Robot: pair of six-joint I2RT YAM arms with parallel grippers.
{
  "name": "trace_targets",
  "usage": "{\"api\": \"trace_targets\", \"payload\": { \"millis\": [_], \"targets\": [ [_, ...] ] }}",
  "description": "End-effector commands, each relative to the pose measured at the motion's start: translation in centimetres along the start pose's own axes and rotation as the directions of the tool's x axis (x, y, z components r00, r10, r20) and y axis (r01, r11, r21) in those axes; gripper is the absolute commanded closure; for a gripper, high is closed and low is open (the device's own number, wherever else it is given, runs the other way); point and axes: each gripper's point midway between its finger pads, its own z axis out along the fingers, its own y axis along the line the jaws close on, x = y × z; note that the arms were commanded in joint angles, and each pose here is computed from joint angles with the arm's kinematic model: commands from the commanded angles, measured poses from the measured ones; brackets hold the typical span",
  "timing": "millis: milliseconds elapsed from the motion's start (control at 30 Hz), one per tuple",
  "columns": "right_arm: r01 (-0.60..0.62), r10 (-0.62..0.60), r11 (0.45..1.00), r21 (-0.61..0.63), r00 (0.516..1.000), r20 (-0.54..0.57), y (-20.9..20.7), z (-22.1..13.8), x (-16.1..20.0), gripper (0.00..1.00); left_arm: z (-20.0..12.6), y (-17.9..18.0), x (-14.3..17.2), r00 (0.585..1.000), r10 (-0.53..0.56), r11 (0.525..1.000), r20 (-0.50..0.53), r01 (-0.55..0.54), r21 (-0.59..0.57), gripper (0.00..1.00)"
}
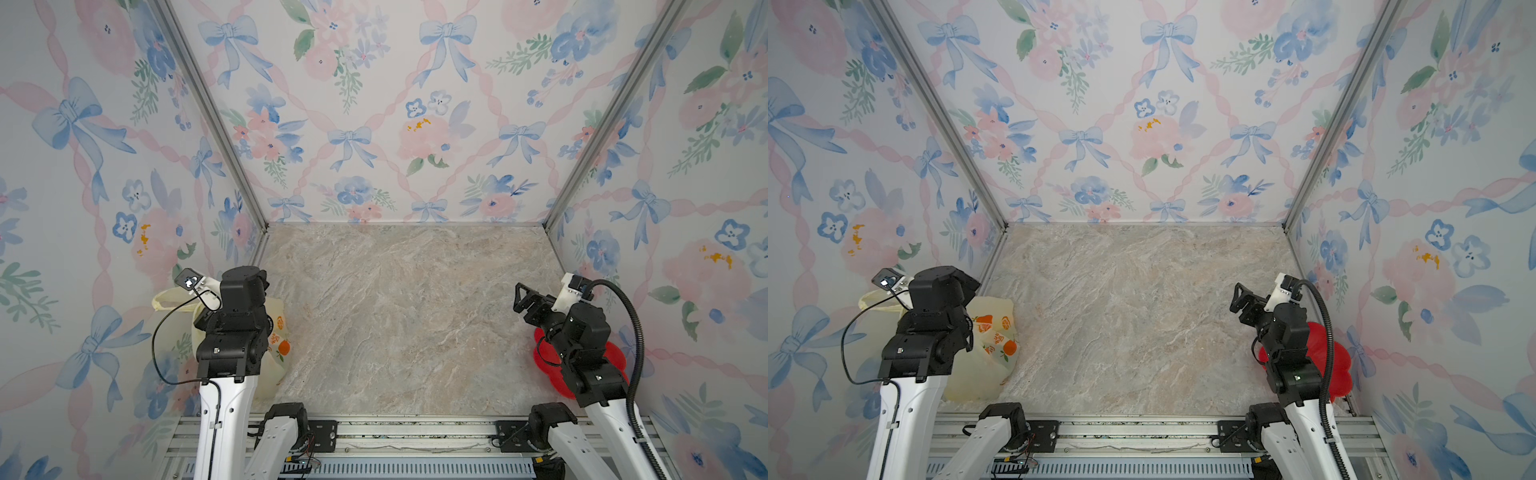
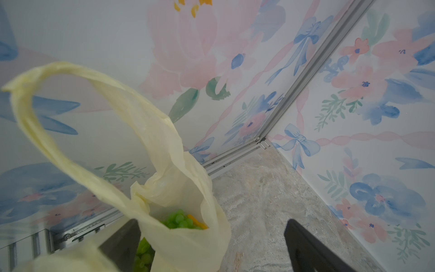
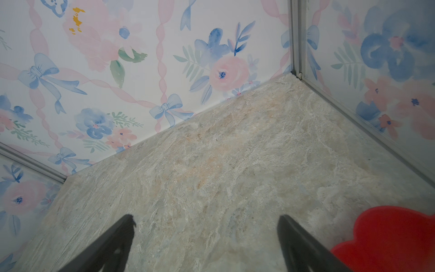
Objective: Take fruits out of the plastic bag
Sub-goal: Move the plastic bag to the center of the table.
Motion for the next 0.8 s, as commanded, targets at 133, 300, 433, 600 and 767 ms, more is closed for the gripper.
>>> {"api": "trace_targets", "payload": {
  "millis": [133,300,433,600,767],
  "targets": [
    [-0.009,0.010,1.000,0.021,0.999,-0.032,-0.7,0.2,1.1,0.03,-0.5,0.6,0.3,0.997,-0.078,0.994,-0.020,0.079,0.075,0.02],
    [-0.016,0.017,1.000,0.019,0.999,-0.042,-0.6,0.7,1.3,0.03,-1.2,2.4,0.8,0.997,-0.071,0.996,0.012,0.070,0.057,0.02],
    [-0.019,0.020,1.000,0.014,0.998,-0.059,-0.5,1.0,1.6,0.03,0.5,3.0,1.4,0.998,-0.060,0.998,0.014,0.060,-0.018,0.02],
    [-0.019,0.019,1.000,0.009,0.997,-0.070,-0.3,1.1,1.7,0.03,4.3,2.2,1.7,0.995,-0.097,0.995,-0.013,0.097,-0.015,0.09],
    [-0.016,0.018,1.000,0.017,0.994,-0.104,-0.4,1.1,2.1,0.03,5.2,-0.8,1.3,0.994,-0.099,0.985,-0.040,0.103,0.136,0.51]
  ]
}}
